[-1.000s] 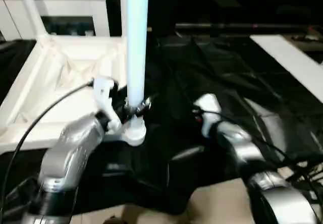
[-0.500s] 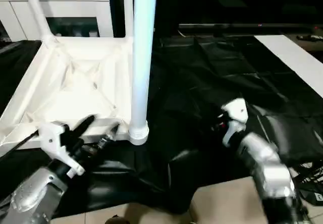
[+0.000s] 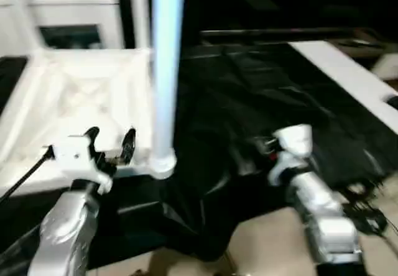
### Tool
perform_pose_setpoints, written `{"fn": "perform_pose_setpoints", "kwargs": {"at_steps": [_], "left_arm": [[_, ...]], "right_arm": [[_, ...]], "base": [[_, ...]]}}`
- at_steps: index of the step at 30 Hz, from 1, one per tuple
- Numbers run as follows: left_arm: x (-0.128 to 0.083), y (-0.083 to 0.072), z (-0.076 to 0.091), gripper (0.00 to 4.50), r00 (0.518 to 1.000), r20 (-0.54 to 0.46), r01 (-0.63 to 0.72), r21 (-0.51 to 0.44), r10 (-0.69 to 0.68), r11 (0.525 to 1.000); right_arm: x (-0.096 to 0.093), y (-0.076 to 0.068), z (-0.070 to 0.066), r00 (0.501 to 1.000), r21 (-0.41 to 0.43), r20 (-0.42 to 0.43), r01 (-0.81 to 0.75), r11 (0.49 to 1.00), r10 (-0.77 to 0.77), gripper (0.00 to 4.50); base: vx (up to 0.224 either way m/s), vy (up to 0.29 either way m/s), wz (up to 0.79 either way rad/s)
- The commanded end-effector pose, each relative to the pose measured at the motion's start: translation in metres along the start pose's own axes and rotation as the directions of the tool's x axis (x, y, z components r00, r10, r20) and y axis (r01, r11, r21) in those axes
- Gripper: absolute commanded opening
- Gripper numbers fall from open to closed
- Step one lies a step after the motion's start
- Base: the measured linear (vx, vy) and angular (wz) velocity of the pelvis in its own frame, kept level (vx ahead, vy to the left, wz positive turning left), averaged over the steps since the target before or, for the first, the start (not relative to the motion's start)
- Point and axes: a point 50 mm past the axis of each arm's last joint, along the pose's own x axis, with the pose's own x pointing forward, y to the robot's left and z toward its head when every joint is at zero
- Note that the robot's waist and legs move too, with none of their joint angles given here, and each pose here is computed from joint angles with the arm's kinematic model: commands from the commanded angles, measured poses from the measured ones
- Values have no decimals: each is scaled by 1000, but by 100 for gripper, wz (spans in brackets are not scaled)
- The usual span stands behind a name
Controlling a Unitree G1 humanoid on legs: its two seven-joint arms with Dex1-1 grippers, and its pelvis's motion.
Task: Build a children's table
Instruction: Rotate table base
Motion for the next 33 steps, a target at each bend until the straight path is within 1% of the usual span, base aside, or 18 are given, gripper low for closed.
{"fn": "perform_pose_setpoints", "kwargs": {"at_steps": [1, 2, 3, 5, 6, 10, 13, 14, 15, 17, 18, 20, 21, 23, 26, 29, 31, 33], "left_arm": [[0, -3, -12, 450, 999, -38, -21, 13, 22, 1000], [1, -3, -14, 450, 999, -42, -25, 18, 26, 1000], [3, -4, -18, 450, 998, -51, -34, 20, 35, 999], [3, -4, -19, 450, 998, -54, -38, 20, 39, 999], [6, -9, -17, 450, 998, -45, -33, 21, 34, 999], [6, -14, -17, 450, 999, -42, -22, 18, 23, 1000], [3, -12, -22, 450, 998, -59, -24, 24, 26, 999], [2, -10, -23, 450, 998, -62, -27, 28, 28, 999], [-4, -2, -23, 450, 995, -60, -73, 37, 75, 997], [-6, 0, -23, 450, 995, -54, -86, 25, 88, 996], [-11, 9, -22, 450, 991, -51, -124, 7, 124, 992], [-19, 17, -24, 450, 988, -46, -149, -14, 149, 989], [-24, 21, -25, 450, 985, -61, -160, 16, 160, 987], [-29, 25, -27, 450, 983, -78, -165, -2, 165, 986], [-34, 27, -30, 450, 978, -103, -181, 14, 181, 983], [-32, 21, -26, 450, 983, -90, -160, 4, 160, 987], [-14, 9, -18, 450, 995, -49, -89, -10, 89, 996], [-2, 3, -14, 450, 999, -28, -25, -27, 24, 999]], "right_arm": [[7, -3, 11, 999, 3, 45, -14, 1000, 14, 370], [8, -4, 12, 998, 1, 50, -23, 1000, 23, 370], [9, -2, 11, 998, -43, 36, -46, 998, 48, 370], [9, -1, 11, 997, -73, 24, -68, 995, 70, 370], [12, 0, 17, 995, -91, 25, -98, 991, 101, 370], [14, -1, 19, 993, -96, 24, -115, 989, 117, 370], [16, 6, 16, 986, -140, 4, -165, 976, 167, 370], [16, 9, 16, 984, -144, 4, -177, 974, 180, 370], [16, 16, 16, 977, -93, 21, -210, 973, 213, 370], [16, 17, 15, 976, -85, 17, -215, 973, 217, 370], [18, 23, 11, 972, -70, 4, -233, 970, 234, 370], [18, 29, 5, 967, -51, -10, -255, 966, 254, 370], [17, 31, 1, 964, -56, -29, -264, 963, 263, 370], [12, 33, 0, 955, -30, -28, -295, 955, 294, 370], [6, 30, -9, 956, -40, -58, -289, 957, 286, 370], [2, 20, -14, 968, -22, -58, -246, 969, 244, 370], [7, -1, -15, 989, -10, -47, -138, 990, 137, 370], [12, -8, -9, 995, -12, -25, -94, 996, 94, 370]], "base": [[47, -82, 4], [121, -120, -11], [145, -58, -9], [147, -42, 11], [112, -6, 70], [206, 18, 71], [181, -4, 40], [125, -28, 37], [162, -73, 50], [164, -100, 48], [159, -91, 20], [161, -64, 14], [99, -14, 13], [77, 4, 10], [64, 45, 7], [-22, 46, 1], [-71, 24, 2], [-105, 22, -1]]}}
